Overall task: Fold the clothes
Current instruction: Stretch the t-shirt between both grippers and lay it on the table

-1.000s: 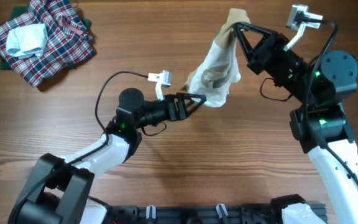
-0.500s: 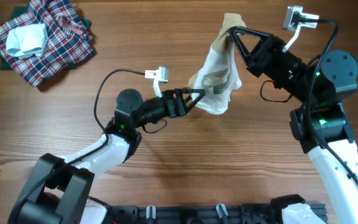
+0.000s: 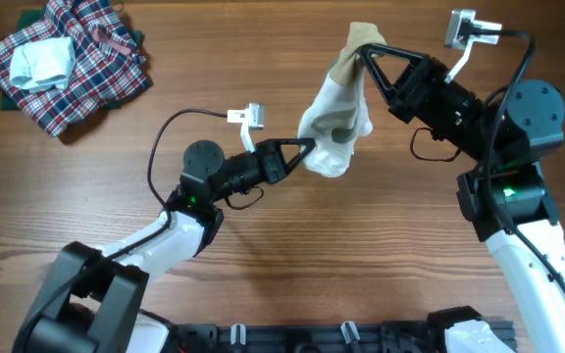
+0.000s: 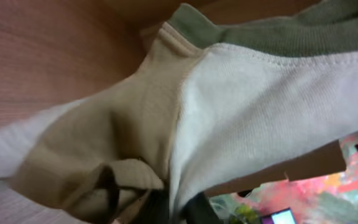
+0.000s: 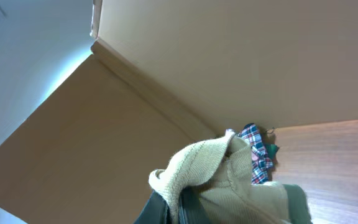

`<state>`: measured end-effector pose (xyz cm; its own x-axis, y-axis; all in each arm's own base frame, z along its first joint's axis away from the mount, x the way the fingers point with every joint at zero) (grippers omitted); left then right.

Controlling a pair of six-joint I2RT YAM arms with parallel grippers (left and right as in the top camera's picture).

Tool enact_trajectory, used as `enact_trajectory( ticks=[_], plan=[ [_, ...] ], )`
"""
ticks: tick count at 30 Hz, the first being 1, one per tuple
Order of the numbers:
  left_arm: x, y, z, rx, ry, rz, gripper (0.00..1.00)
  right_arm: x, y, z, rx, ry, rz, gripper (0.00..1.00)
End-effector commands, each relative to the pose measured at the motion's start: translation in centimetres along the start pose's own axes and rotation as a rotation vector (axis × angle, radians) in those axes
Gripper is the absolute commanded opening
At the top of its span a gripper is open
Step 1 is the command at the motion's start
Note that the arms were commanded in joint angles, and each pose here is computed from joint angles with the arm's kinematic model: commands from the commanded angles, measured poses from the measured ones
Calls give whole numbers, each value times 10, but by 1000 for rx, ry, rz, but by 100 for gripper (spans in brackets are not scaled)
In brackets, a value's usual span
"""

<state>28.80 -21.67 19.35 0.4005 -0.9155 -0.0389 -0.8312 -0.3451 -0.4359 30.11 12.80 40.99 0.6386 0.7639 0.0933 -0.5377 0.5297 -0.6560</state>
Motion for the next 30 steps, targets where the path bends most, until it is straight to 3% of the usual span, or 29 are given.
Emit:
enact_trajectory(
  ticks=[1, 13, 20, 22, 30],
  plan=[
    [-2, -9, 3, 11, -9, -30, 4, 6, -1, 1, -37, -9, 17, 4],
    [-36, -32, 51, -36, -208, -92, 4, 54, 38, -97, 101, 158, 164, 4],
    [-55, -41, 71, -52, -290, -120, 4, 103, 75, -148, 105, 107, 199, 4],
    [-58, -42, 73, -53, -300, -120, 4, 105, 74, -148, 64, 92, 189, 4],
    [-59, -42, 40, 178, -199, -57, 4, 92, 50, -107, -231, 29, 138, 4]
  ],
)
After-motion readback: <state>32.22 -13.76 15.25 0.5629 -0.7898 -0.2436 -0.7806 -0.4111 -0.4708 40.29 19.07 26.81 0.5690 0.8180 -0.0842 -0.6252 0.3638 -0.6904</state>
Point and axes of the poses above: each gripper's point midway between its finger pads, its own x axis out along the fingers, its own z axis along the line the jaws close on, y = z × x, the point moved 6 cm from there along -x, back along the fingers, and after that the axes turned 1 degree about x, right-handed, at the moved point
